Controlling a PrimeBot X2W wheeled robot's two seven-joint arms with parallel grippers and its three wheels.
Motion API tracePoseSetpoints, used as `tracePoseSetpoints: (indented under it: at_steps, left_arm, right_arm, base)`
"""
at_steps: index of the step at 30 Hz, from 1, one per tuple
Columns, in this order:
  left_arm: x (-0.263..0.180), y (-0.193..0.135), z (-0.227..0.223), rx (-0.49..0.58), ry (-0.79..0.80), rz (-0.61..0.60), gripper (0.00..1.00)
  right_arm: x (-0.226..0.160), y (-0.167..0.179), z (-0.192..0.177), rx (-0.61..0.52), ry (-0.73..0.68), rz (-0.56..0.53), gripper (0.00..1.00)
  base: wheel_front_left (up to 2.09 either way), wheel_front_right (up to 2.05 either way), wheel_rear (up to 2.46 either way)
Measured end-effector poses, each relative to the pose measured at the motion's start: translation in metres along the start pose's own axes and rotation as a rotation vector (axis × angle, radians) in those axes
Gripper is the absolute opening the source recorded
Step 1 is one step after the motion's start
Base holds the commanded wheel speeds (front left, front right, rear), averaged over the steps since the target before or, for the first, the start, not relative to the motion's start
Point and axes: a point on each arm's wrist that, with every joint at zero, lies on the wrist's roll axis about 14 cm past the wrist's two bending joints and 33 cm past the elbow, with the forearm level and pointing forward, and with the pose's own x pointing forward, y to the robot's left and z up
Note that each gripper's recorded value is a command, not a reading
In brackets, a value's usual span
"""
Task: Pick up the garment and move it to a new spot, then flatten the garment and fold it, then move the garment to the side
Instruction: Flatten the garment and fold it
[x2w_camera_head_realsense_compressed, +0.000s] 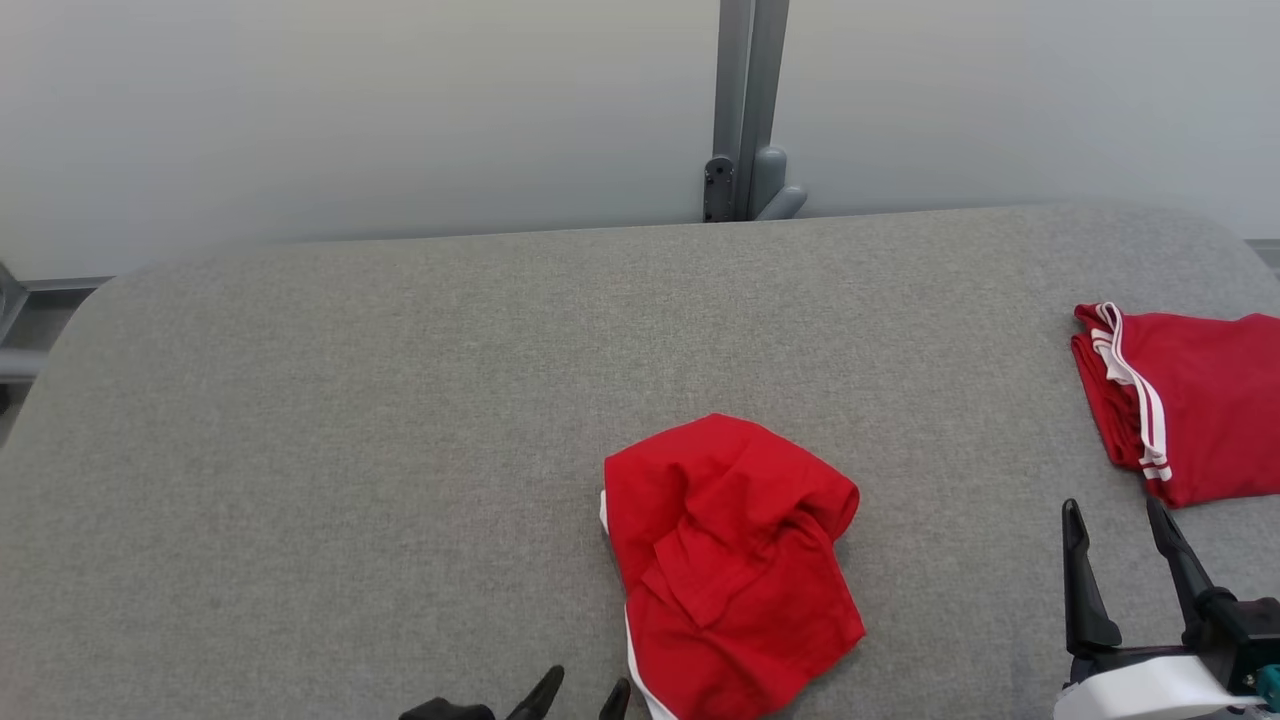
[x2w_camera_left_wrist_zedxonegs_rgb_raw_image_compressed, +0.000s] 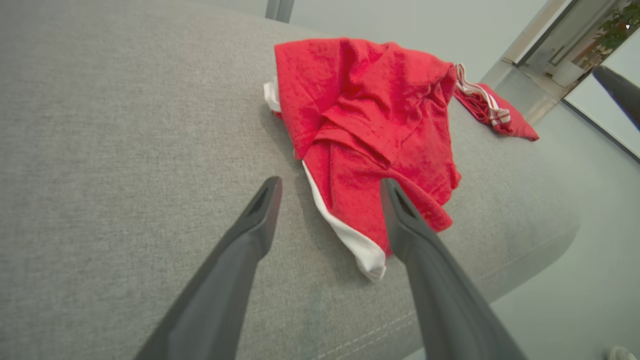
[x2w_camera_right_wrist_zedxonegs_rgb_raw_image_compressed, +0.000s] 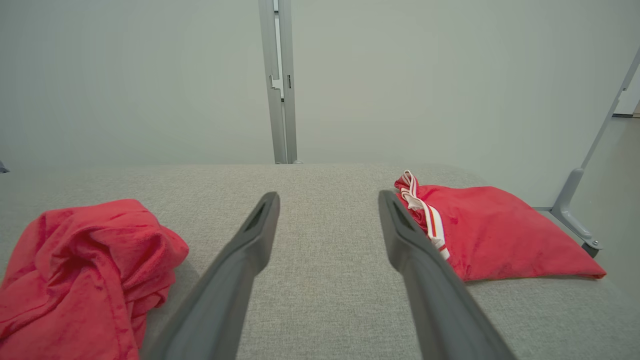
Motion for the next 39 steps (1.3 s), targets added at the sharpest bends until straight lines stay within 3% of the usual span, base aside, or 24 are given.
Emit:
tracePoseSetpoints:
  at_steps: [2,7,18,19,20,21,26,29,33,39]
  left_arm:
    - [0.001,-0.006,-0.015,-0.083,0.085,-0.021,1.00]
    - [0.003,-0.020,-0.046,-0.122,0.263,-0.078,1.00]
    - [0.021,-0.020,-0.061,-0.137,0.354,-0.114,1.00]
    - [0.023,-0.020,-0.062,-0.140,0.358,-0.118,0.84]
    - [0.026,-0.022,-0.061,-0.144,0.355,-0.125,0.51]
    - [0.029,-0.023,-0.058,-0.143,0.342,-0.132,0.00]
    - [0.035,-0.038,-0.054,-0.153,0.336,-0.194,0.00]
    - [0.044,-0.043,-0.029,-0.204,0.254,-0.218,0.00]
    - [0.058,-0.051,0.037,-0.290,0.053,-0.266,0.00]
    - [0.061,-0.039,0.137,-0.270,-0.212,-0.271,0.00]
  right_arm:
    - [0.000,-0.002,0.001,0.001,-0.002,-0.007,1.00]
    - [-0.001,-0.008,0.002,0.006,-0.008,-0.029,1.00]
    - [-0.011,-0.032,-0.004,0.000,0.019,-0.111,1.00]
    - [-0.010,-0.033,-0.005,0.000,0.021,-0.114,1.00]
    - [-0.010,-0.034,-0.005,-0.001,0.021,-0.120,1.00]
    - [-0.011,-0.036,-0.005,-0.003,0.023,-0.124,1.00]
    - [-0.013,-0.042,-0.007,-0.008,0.032,-0.145,1.00]
    - [-0.015,-0.045,-0.007,-0.009,0.033,-0.156,1.00]
    - [-0.016,-0.048,-0.005,-0.011,0.028,-0.165,1.00]
    - [-0.015,-0.046,-0.003,0.000,0.018,-0.159,1.00]
  base:
    - [0.00,0.00,0.00]
    - [0.00,0.00,0.00]
    - [0.00,0.00,0.00]
    - [0.00,0.00,0.00]
    - [0.00,0.00,0.00]
    - [0.00,0.00,0.00]
    - [0.00,0.00,0.00]
    - [0.00,0.00,0.00]
    - [0.00,0.00,0.00]
    - [0.00,0.00,0.00]
